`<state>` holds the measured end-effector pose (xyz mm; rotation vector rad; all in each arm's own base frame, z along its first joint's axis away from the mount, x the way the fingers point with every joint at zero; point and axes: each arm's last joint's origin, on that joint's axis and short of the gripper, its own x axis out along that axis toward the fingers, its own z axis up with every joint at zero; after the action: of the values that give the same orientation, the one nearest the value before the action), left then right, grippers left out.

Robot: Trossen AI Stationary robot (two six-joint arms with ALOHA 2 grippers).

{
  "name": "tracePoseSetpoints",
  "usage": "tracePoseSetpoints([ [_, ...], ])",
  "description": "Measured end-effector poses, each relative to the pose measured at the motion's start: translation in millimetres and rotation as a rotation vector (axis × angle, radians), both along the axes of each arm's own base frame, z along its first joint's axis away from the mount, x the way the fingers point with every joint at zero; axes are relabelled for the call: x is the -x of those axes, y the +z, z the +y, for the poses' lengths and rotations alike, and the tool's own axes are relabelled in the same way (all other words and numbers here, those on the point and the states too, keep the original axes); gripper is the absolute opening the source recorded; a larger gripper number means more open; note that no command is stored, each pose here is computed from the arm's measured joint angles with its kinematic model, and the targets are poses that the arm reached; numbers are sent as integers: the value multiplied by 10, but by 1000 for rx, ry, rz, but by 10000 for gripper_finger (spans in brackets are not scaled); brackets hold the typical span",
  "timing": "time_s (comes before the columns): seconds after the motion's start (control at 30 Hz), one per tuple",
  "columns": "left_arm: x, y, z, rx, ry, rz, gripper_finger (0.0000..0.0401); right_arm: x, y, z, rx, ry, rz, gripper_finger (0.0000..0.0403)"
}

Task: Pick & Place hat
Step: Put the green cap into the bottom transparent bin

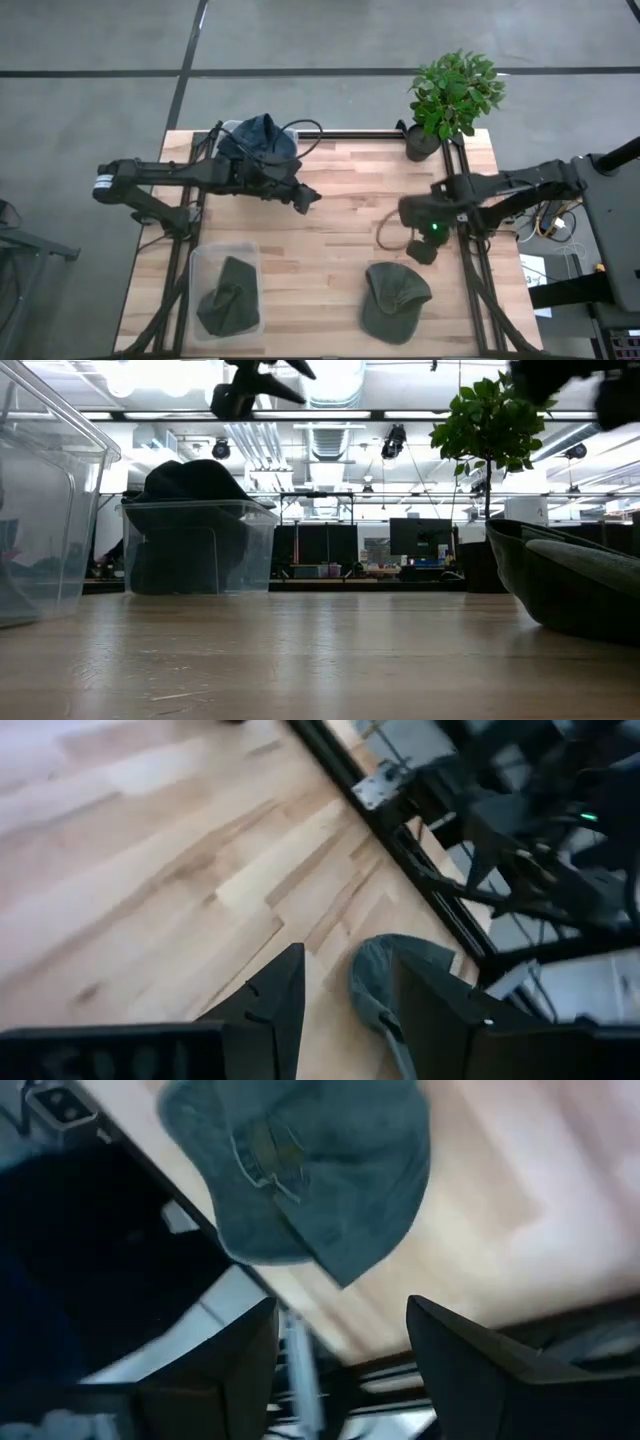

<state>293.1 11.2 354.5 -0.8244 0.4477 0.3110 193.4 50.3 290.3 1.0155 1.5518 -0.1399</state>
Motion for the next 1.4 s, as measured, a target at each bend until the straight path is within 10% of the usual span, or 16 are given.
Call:
tracePoseSetpoints([
  [0.5, 75, 198, 167, -250, -106, -111, 140, 258, -428, 909, -170, -524, 99, 215],
  [1.4, 73, 207, 167, -251, -133, -124, 140, -66, -1433, 1652, -5, -540, 265, 190],
])
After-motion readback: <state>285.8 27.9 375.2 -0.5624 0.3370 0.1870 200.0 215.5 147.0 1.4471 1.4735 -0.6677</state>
